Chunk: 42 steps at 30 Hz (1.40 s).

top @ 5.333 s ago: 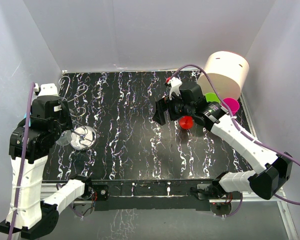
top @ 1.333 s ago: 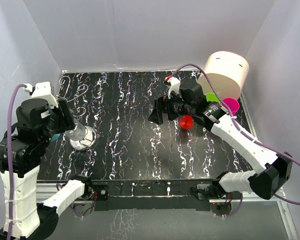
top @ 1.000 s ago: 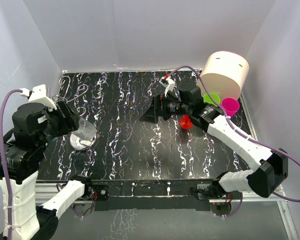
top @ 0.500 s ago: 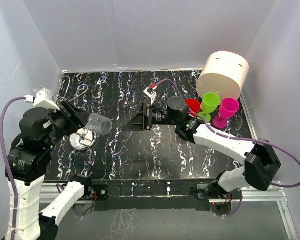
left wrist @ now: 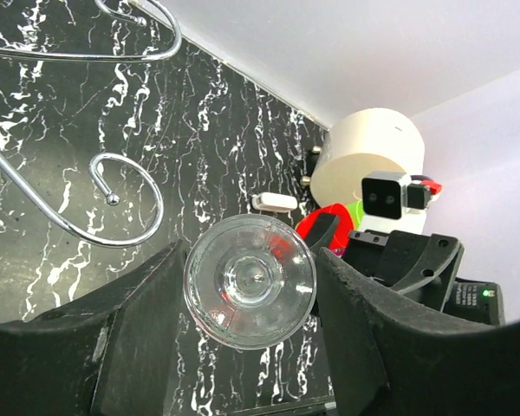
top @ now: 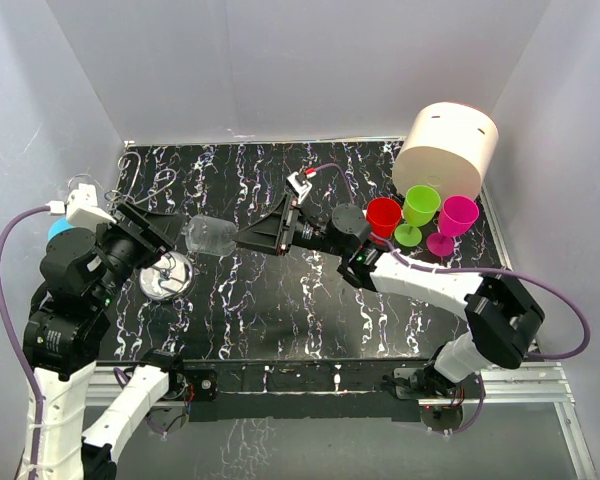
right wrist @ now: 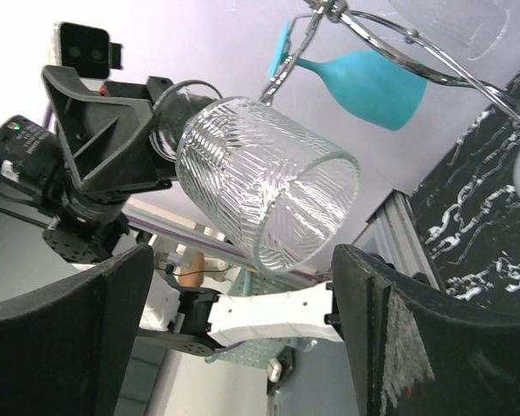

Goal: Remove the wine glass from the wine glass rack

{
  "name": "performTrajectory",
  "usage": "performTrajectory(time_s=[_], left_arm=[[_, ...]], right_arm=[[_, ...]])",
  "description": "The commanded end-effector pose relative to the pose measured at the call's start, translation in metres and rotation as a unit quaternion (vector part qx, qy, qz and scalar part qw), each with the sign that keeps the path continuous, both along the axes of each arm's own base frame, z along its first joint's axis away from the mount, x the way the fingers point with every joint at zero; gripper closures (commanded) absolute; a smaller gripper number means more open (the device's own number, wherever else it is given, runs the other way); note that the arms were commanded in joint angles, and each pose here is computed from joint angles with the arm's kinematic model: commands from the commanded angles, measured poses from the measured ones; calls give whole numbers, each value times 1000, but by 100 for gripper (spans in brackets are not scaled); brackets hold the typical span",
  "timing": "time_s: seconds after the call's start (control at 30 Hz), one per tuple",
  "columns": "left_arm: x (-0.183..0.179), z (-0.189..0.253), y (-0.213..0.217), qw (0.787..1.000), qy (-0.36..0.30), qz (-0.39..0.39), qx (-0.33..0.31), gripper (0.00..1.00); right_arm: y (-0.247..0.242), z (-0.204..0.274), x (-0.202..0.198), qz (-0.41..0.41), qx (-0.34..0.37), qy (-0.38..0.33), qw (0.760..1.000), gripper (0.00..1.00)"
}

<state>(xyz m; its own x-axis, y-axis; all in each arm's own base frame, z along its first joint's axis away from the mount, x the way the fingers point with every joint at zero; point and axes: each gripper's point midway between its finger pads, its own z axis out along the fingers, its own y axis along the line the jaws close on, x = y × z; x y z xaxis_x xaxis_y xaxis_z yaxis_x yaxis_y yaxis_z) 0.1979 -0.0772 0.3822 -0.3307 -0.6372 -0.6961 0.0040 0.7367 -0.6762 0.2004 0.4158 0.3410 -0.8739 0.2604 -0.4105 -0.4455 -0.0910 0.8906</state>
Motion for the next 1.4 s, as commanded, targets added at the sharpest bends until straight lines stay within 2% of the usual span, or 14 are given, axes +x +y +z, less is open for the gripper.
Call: performTrajectory(time_s=[0.0,0.37,0.73,0.83,0.9,0.93,1.0,1.07,1.17,1.23,1.3,1.37], left_arm=[[2,35,-6,997,-68,-6,-48,63],[1,30,-15,992,-80,-17,-100,64],[-4,16,-22,985,-78,-29,-153,60],[-5,11,-24,985,-70,-32,-152,51],[-6,6,-21,987,-64,-26,-147,40],[-6,3,-19,988,-59,-20,-143,30],[-8,-4,-14,989,-51,-7,-135,12],[-10,-11,-9,991,-42,4,-124,4],[-15,-18,-2,994,-31,17,-103,1],[-17,-17,2,996,-30,23,-87,1],[-19,-15,5,997,-35,24,-71,1],[-19,-13,8,997,-37,26,-57,1]], right_arm=[[-1,45,-8,1,88,-19,996,21],[0,59,-13,-3,139,2,990,43],[-10,69,-13,-18,164,6,986,87],[-10,66,-13,-21,156,6,988,97],[-11,63,-13,-28,147,3,989,100],[-12,61,-12,-33,139,1,990,100],[-14,52,-8,-51,114,-2,992,100],[-17,40,-4,-73,84,-10,994,100],[-23,5,6,-114,-3,-12,993,100],[-31,-35,15,-145,-101,-14,984,100],[-50,-81,21,-173,-213,-11,962,100],[-78,-129,24,-186,-338,-13,923,100]])
